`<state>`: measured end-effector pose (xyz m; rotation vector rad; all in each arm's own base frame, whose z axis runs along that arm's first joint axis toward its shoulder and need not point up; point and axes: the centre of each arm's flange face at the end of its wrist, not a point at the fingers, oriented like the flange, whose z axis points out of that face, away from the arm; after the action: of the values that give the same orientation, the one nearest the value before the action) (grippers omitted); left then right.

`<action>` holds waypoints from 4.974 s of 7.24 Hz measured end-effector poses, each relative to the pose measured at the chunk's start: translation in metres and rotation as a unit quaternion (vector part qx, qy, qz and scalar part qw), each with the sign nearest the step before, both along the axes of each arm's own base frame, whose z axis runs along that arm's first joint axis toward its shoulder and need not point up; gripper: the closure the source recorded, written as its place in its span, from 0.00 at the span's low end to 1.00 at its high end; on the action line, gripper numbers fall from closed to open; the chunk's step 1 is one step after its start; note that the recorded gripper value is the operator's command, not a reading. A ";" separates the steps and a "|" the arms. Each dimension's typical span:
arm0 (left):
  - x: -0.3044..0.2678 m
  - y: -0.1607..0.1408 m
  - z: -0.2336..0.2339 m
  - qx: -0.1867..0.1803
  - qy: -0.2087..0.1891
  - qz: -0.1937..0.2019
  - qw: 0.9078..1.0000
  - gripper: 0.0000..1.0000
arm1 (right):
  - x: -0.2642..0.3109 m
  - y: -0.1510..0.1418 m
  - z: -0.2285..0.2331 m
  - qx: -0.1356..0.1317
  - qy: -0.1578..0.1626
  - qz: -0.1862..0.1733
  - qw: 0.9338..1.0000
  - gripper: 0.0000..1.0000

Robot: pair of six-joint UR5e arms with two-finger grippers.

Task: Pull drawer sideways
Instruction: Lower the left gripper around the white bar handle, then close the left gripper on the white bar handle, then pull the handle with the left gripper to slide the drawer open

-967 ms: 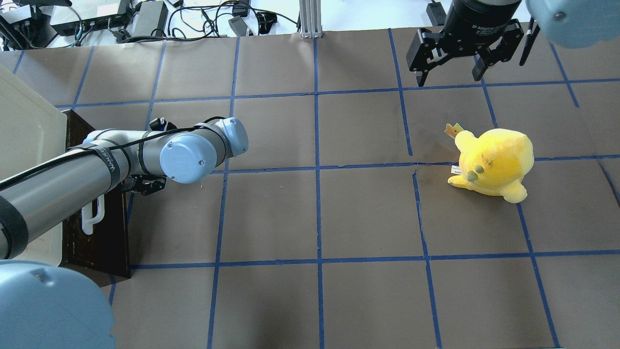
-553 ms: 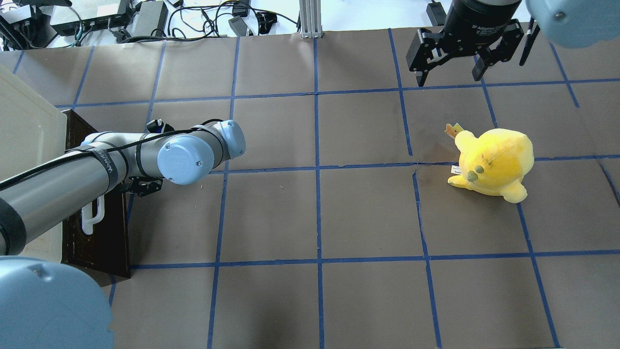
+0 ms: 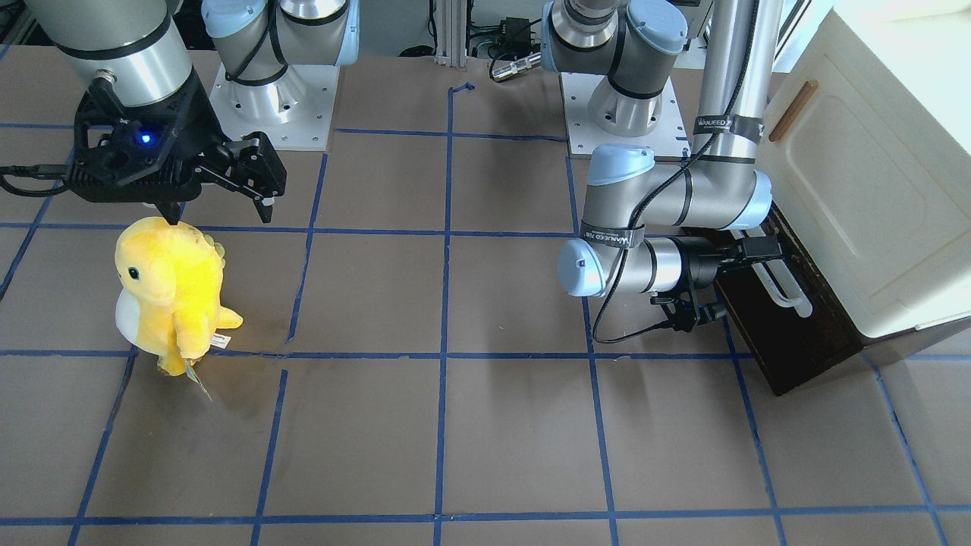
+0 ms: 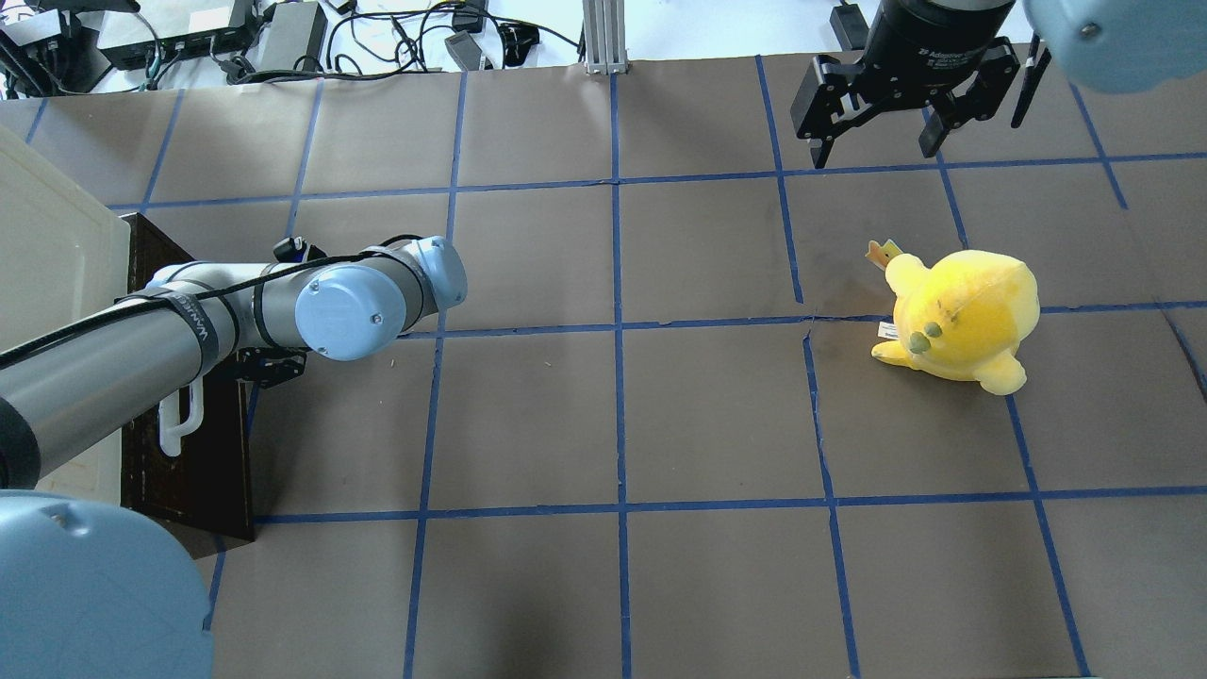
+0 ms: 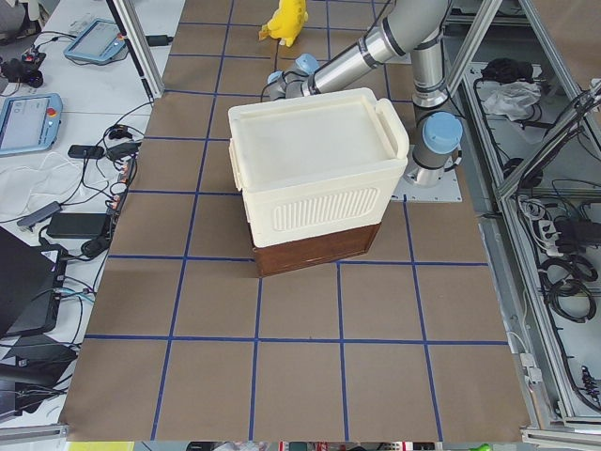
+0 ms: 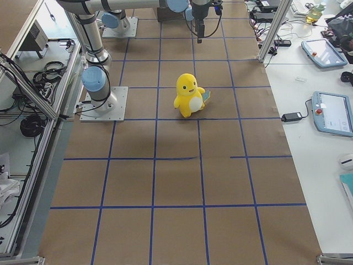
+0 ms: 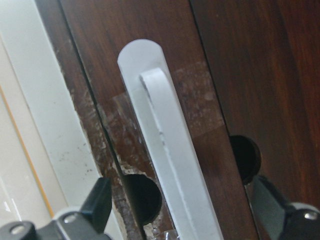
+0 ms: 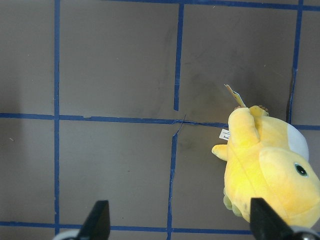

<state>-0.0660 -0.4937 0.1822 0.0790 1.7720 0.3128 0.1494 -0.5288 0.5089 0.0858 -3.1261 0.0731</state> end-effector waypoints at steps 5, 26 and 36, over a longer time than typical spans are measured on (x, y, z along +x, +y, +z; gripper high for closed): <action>-0.003 -0.002 -0.002 -0.001 -0.001 -0.003 1.000 0.28 | 0.000 0.000 0.000 0.000 0.000 0.000 1.000 0.00; -0.006 -0.006 0.000 -0.003 0.003 -0.005 1.000 0.79 | 0.000 0.000 0.000 0.000 0.000 0.000 1.000 0.00; -0.038 -0.013 0.003 -0.011 0.011 -0.028 0.999 0.86 | 0.000 0.000 0.000 0.000 0.000 0.000 1.000 0.00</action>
<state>-0.1044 -0.5071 0.1852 0.1170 1.7908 0.2529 0.1494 -0.5288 0.5089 0.0858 -3.1261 0.0730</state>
